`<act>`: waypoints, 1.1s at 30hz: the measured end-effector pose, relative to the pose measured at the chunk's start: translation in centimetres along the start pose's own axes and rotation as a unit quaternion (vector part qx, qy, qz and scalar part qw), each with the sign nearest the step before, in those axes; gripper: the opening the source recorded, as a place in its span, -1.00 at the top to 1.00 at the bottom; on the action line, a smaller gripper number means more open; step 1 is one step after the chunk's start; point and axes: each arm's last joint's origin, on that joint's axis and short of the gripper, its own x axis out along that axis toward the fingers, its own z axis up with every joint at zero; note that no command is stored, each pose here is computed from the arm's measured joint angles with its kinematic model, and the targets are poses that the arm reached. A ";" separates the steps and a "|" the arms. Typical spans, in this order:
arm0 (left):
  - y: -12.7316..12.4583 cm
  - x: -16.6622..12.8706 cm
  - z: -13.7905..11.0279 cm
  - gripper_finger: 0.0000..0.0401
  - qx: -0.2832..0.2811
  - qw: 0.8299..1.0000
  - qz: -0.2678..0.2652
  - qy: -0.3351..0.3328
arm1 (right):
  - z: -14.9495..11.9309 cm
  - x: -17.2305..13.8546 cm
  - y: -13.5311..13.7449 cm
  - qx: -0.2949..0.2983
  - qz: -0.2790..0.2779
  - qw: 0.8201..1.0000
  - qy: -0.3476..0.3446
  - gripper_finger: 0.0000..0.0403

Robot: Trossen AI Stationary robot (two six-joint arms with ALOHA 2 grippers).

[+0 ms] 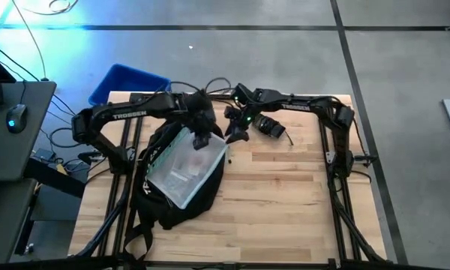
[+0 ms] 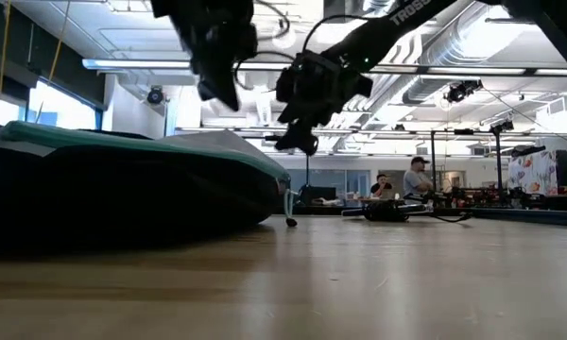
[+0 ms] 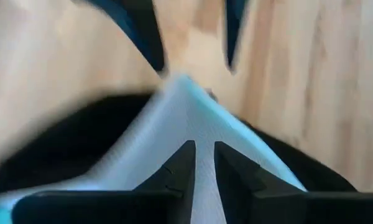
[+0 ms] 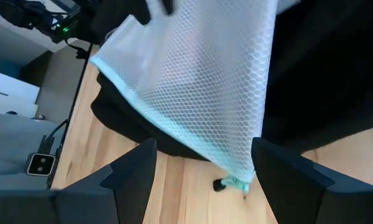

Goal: Unpack backpack
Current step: Put the zip bag into the backpack

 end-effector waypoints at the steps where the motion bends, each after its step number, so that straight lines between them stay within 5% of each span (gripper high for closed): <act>1: 0.2 -0.2 0.3 0.75 0.009 1.000 0.009 -0.013 | 0.0 -0.3 0.1 -0.002 -0.008 1.000 0.002 -0.23; 7: 3.4 1.3 0.3 0.43 -0.024 1.000 0.011 0.002 | -0.1 -2.0 0.5 0.006 -0.026 1.000 0.007 -0.23; 16: 6.2 5.5 -1.5 0.03 -0.031 0.990 -0.102 0.090 | -1.0 -1.4 1.1 0.025 -0.015 0.999 0.043 -0.23; 19: 6.0 6.3 -2.1 0.16 -0.024 0.985 -0.114 0.129 | -0.6 -1.0 1.2 0.019 -0.039 0.998 0.040 -0.23; 25: 4.5 5.2 -2.7 0.92 -0.013 0.979 -0.109 0.170 | 0.9 -0.2 1.1 0.031 -0.153 0.988 -0.013 -0.23; 33: 0.9 1.3 -3.0 0.99 0.029 0.979 -0.103 0.175 | 2.2 1.9 -0.1 0.085 -0.179 0.975 -0.097 -0.23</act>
